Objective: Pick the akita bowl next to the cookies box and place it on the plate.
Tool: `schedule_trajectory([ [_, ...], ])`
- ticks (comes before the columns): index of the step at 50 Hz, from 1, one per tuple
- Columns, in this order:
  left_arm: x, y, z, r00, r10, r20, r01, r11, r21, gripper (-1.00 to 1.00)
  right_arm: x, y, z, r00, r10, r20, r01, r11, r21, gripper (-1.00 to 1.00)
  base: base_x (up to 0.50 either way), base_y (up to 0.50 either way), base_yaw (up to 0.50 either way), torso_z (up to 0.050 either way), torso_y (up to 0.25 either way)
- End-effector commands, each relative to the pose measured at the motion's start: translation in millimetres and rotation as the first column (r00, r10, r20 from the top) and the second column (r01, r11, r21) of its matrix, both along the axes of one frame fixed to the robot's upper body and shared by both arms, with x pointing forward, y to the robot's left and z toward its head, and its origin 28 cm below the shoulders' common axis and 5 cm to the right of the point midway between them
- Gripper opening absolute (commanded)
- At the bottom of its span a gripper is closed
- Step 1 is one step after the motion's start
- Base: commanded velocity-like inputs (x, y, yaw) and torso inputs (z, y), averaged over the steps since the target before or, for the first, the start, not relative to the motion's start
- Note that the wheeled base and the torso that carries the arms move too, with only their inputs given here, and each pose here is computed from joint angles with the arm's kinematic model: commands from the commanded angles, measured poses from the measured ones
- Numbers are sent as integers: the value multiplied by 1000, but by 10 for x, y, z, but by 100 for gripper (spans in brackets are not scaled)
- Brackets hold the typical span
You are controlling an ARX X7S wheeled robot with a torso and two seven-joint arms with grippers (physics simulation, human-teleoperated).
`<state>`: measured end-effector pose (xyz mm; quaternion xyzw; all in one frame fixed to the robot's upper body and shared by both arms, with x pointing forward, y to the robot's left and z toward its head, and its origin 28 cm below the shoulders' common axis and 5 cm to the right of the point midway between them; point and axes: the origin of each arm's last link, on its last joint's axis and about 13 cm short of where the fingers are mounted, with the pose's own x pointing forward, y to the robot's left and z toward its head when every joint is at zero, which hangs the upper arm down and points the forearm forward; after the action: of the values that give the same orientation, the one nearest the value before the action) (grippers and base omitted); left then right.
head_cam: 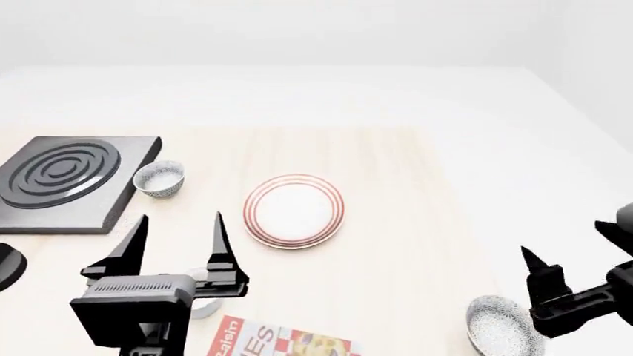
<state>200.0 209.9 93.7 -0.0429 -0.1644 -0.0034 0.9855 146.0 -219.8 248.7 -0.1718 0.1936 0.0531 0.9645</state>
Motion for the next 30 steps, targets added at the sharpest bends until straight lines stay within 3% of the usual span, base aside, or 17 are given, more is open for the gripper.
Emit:
schedule_trajectory([
  [1,29,-36,15,1000,-9,14,9,1000,2,100,-175,-190,320,905,11,-424,6,999,39,100,0,0,0,0,0],
  [5,41,-37,22,1000,-7,16,7,1000,-2,100,-237,-192,217,846,22,-533,-1,999,41,100,0,0,0,0,0],
  [12,51,-45,13,1000,-8,18,8,1000,-4,100,-289,-196,211,816,18,-578,-1,1000,29,100,0,0,0,0,0],
  [25,60,-35,3,1000,0,16,0,1000,-9,100,-269,-247,240,823,-17,-568,22,1000,1,100,0,0,0,0,0],
  [30,64,-29,-4,1000,1,15,-1,1000,-8,100,-254,-318,307,862,-66,-503,64,998,-21,100,0,0,0,0,0],
])
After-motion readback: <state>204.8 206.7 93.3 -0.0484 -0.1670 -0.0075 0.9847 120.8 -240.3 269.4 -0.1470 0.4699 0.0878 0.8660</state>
